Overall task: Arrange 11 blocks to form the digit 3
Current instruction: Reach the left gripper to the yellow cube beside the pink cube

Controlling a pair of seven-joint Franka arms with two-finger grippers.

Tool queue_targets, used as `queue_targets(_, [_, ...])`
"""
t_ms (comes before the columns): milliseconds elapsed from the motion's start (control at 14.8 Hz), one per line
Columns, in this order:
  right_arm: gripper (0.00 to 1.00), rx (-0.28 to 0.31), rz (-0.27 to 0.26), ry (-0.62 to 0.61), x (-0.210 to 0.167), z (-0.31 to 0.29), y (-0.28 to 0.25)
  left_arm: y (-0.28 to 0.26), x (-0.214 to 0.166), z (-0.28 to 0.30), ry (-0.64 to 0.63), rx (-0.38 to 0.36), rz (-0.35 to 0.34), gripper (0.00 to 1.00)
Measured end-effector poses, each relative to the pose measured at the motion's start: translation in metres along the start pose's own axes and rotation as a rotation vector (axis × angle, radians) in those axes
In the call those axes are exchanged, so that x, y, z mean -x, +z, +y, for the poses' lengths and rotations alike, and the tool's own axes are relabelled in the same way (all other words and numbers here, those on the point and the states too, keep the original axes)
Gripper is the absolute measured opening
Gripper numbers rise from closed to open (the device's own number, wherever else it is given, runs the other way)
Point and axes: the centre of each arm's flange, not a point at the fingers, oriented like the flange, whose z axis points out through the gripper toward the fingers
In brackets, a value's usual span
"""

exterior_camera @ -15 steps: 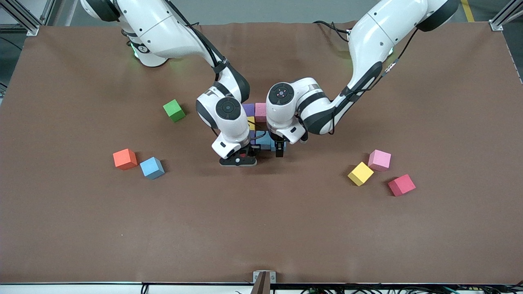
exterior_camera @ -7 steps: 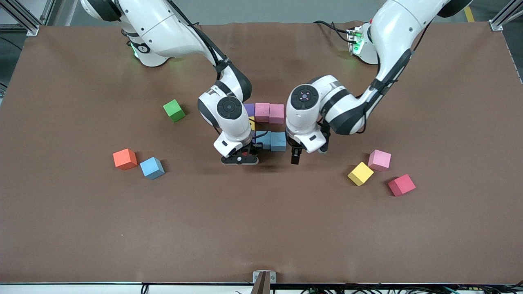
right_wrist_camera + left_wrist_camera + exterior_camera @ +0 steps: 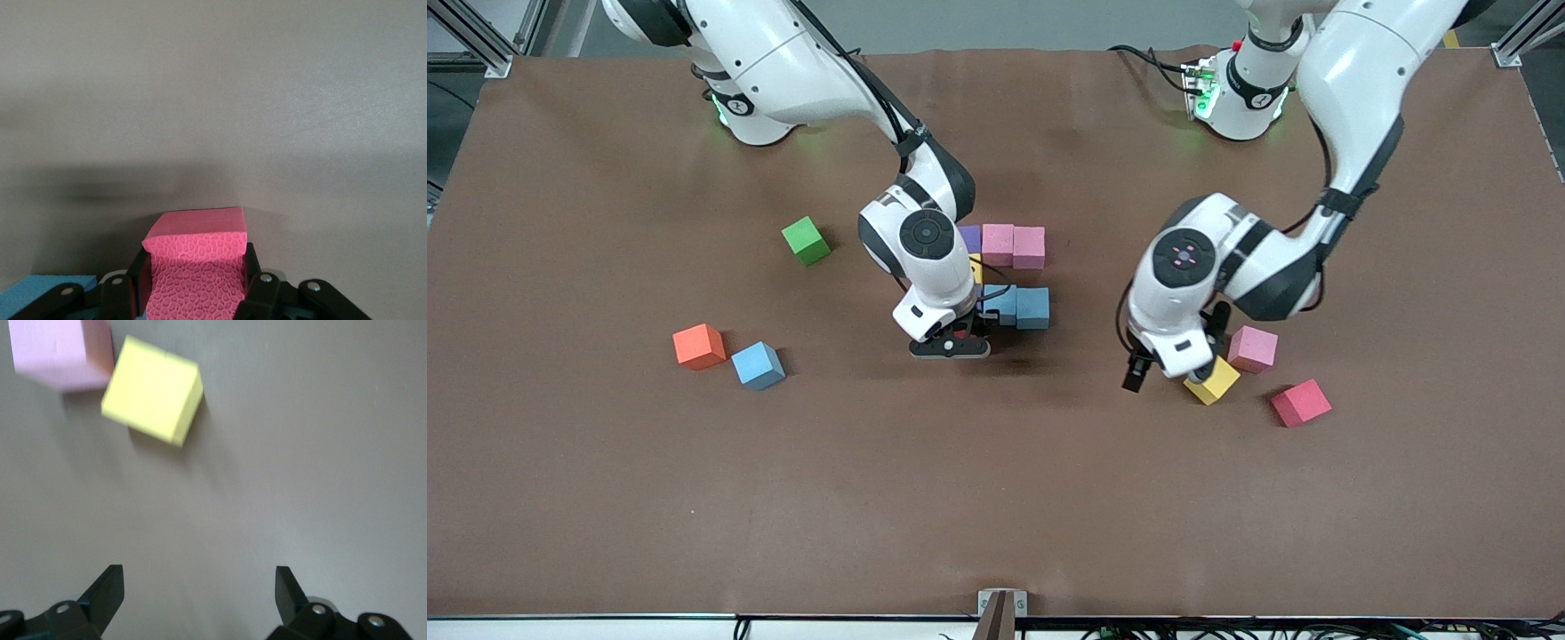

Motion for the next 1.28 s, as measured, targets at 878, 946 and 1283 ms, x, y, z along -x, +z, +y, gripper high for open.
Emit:
queue_targets(878, [0.56, 0.004, -0.005, -0.002, 0.002, -0.001, 0.004, 0.063, -0.107, -0.032, 0.299, 0.047, -0.01, 1.0])
queue_targets(946, [0.56, 0.004, -0.005, -0.002, 0.002, -0.001, 0.004, 0.067, -0.105, -0.033, 0.323, 0.046, -0.014, 1.0])
queue_targets(1283, [0.56, 0.004, -0.005, -0.002, 0.002, -0.001, 0.004, 0.072, -0.106, -0.038, 0.358, 0.036, -0.019, 1.0])
